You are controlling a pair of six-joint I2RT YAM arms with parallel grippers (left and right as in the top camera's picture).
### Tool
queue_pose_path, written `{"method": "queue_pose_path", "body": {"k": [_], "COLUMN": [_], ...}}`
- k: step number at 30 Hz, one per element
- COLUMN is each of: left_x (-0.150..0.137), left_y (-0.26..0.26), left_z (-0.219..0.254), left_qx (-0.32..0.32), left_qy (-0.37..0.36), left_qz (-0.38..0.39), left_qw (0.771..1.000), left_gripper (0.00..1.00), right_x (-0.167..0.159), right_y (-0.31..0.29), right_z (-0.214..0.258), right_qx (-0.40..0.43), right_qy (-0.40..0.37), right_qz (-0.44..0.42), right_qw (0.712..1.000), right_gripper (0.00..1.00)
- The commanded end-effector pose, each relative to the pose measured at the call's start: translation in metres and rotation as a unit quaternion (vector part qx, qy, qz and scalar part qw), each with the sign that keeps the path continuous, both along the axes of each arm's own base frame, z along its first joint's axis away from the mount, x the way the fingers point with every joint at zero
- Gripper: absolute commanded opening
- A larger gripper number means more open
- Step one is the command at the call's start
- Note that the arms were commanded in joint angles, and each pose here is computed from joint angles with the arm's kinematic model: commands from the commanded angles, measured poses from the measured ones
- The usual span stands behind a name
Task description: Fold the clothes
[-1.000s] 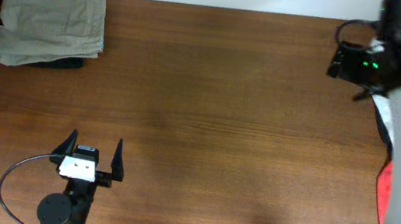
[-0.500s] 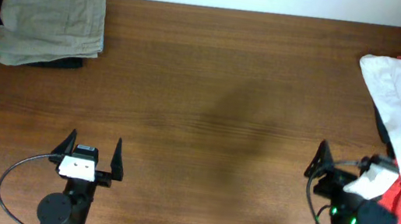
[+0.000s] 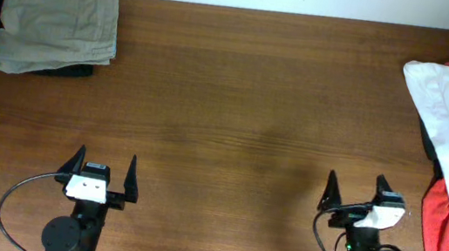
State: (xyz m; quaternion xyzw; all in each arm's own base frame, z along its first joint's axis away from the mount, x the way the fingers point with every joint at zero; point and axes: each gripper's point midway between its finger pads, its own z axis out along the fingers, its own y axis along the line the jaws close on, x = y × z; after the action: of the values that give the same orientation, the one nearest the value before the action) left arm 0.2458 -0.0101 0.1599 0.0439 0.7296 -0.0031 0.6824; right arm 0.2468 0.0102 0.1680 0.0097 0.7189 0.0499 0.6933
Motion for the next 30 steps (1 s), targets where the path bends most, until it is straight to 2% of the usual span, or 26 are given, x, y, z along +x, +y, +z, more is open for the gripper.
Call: {"method": "queue_pose_path", "body": {"k": [1, 30], "left_x": [-0.0002, -0.0002], "left_y": [-0.0007, -0.0006], "left_z": [-0.0018, -0.0018], "left_qx": [0.006, 0.006], "left_qy": [0.001, 0.001], "left_qz": [-0.002, -0.002], "left_qw": [1.0, 1.0], "left_gripper": [0.99, 0.99], "right_x": [-0.0019, -0.0015], "right_y": [0.0115, 0.0082], "right_z": [-0.0096, -0.0099], "right_qx": [-0.05, -0.05], "right_qy": [0.012, 0.013], "right_qz": [0.035, 0.025], "right_qw": [0.998, 0.998], "right_gripper": [0.99, 0.99]}}
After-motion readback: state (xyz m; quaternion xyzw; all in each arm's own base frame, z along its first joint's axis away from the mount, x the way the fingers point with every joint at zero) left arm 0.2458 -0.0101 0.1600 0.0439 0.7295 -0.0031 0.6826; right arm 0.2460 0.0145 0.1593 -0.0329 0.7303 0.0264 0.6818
